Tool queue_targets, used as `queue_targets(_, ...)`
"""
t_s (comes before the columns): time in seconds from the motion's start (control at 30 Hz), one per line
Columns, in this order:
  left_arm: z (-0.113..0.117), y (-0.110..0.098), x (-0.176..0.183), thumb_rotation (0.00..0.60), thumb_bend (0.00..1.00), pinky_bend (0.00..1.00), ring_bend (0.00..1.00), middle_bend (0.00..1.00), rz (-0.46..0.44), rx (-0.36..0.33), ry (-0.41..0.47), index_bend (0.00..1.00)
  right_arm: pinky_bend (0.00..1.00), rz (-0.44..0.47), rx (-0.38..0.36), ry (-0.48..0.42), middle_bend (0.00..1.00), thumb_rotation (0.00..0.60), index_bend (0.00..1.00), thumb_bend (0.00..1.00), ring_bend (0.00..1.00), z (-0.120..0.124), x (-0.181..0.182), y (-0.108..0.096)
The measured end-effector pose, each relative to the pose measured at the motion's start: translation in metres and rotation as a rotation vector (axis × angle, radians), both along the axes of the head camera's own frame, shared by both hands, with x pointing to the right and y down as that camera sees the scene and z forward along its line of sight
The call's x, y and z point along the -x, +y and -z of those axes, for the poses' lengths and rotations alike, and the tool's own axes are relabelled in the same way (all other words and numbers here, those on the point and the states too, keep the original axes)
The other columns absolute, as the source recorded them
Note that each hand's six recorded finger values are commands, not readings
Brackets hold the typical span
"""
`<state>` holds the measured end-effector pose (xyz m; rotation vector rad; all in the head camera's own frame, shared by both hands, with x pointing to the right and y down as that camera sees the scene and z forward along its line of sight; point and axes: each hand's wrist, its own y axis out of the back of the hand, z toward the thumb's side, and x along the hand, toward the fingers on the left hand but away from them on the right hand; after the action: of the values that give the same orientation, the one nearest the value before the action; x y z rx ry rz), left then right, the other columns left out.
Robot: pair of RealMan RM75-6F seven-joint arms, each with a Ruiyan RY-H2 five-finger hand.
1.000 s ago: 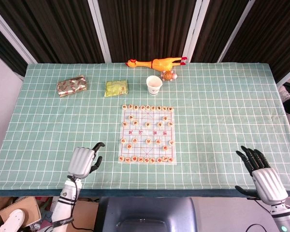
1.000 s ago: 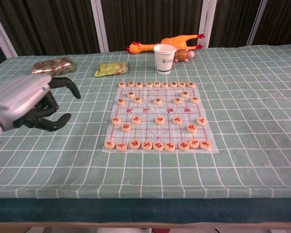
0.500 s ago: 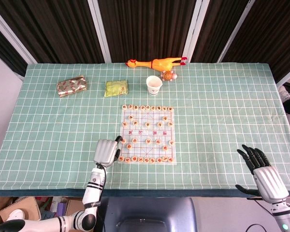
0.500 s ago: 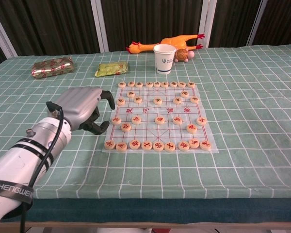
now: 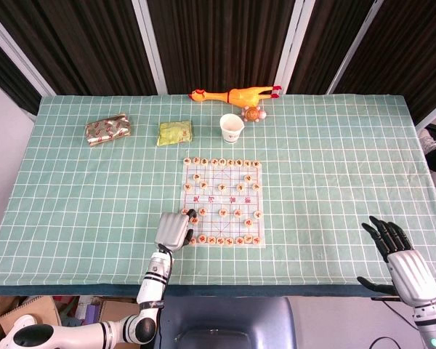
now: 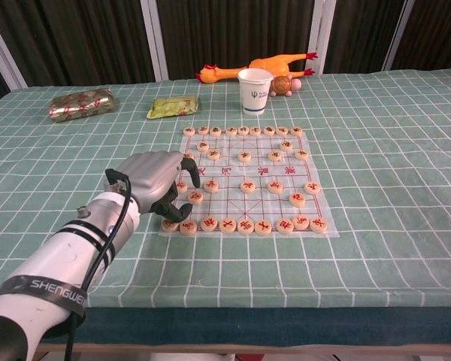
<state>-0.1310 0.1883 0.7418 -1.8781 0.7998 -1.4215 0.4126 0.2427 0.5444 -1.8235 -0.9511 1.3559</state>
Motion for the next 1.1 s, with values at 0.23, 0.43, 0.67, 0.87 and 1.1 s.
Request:
queue_targets(0.23,-0.007,-0.004,-0.004,0.600,0.36,1.00,1.00,1.00,0.020,0.026,0.028,0.40,0.00,-0.001,-0.007,-0.012,0.00,0.600,0.00,0.15,0.00,0.004,-0.001,0.001)
queue_targets(0.43,-0.015,-0.008,-0.003,0.600,0.36,1.00,1.00,1.00,0.032,0.033,0.039,0.41,0.00,-0.018,-0.022,-0.028,0.00,0.600,0.00,0.15,0.00,0.010,-0.006,-0.001)
queue_targets(0.67,-0.020,-0.010,-0.003,0.600,0.35,1.00,1.00,1.00,0.030,0.039,0.035,0.40,0.00,-0.016,-0.012,-0.017,0.00,0.600,0.00,0.15,0.00,0.009,-0.008,-0.001)
queue_targets(0.87,-0.023,-0.012,0.001,0.600,0.35,1.00,1.00,1.00,0.038,0.044,0.027,0.41,0.00,-0.010,-0.015,-0.017,0.00,0.600,0.00,0.15,0.00,0.011,-0.007,0.001)
queue_targets(1.1,-0.027,-0.014,0.001,0.600,0.35,1.00,1.00,1.00,0.041,0.055,0.022,0.47,0.00,-0.015,-0.023,-0.022,0.00,0.600,0.00,0.15,0.00,0.012,-0.008,0.001)
